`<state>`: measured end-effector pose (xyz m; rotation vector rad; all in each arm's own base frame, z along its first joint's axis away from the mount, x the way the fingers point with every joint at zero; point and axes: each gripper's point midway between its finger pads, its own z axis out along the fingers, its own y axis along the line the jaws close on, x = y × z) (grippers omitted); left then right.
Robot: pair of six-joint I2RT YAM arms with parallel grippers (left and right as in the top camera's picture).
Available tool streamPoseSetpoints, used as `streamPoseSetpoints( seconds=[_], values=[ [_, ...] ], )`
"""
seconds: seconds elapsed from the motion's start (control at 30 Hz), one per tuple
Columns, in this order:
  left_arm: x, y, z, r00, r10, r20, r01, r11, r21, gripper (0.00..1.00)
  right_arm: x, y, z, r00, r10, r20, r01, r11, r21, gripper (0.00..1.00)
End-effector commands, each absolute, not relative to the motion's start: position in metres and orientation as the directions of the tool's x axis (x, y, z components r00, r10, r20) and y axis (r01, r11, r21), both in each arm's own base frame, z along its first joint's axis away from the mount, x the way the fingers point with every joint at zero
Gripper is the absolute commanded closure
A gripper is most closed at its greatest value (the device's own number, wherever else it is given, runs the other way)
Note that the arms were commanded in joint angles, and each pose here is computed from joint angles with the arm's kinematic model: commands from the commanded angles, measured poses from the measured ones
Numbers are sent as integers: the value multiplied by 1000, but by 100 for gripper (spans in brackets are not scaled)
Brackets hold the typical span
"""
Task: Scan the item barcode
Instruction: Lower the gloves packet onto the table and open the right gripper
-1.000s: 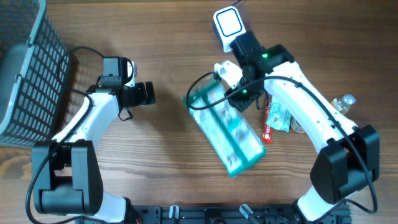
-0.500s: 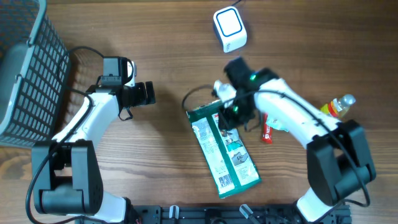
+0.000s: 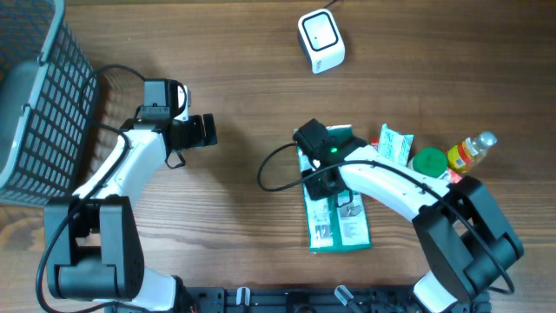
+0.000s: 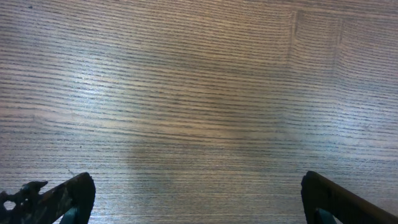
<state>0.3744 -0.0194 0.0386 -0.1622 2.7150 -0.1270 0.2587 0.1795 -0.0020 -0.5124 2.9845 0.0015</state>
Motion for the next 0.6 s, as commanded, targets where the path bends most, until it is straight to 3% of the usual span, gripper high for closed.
streamPoseSetpoints(
  seconds=[0.0, 0.1, 0.13, 0.17, 0.23, 0.37, 0.43, 0.47, 0.57],
  values=[
    [373, -22, 35, -913, -115, -392, -76, 991, -114, 0, 272, 137, -16, -936, -337, -104, -313, 929, -196, 88],
    [373, -22, 35, -913, -115, -392, -75, 991, -114, 0, 279, 140, -16, -935, -330, -132, -307, 937, -170, 84],
    [373, -22, 35, -912, -128, -389, -88, 989, -120, 0, 282, 157, -16, -933, -325, -157, -315, 945, -87, 69],
    [372, -24, 34, -913, -136, -384, -92, 987, -129, 0, 283, 171, -14, -931, -323, -171, -324, 946, -20, 62],
    [371, -23, 38, -912, -128, -390, -85, 988, -126, 0, 294, 201, 4, -925, -316, -212, -343, 933, 106, 59],
    [377, -23, 75, -869, -122, -480, -66, 989, -133, 0, 319, 223, 36, -914, -289, -286, -342, 927, 155, 48],
    [383, -24, 111, -809, -124, -575, -50, 988, -144, 0, 325, 232, 46, -909, -278, -310, -345, 920, 186, 28],
    [385, -24, 124, -786, -125, -605, -44, 988, -147, 0, 327, 233, 47, -907, -276, -318, -346, 919, 189, 0],
    [384, -23, 153, -731, -127, -670, -32, 988, -153, 0, 331, 236, 48, -902, -274, -334, -349, 917, 192, 0]
  ],
)
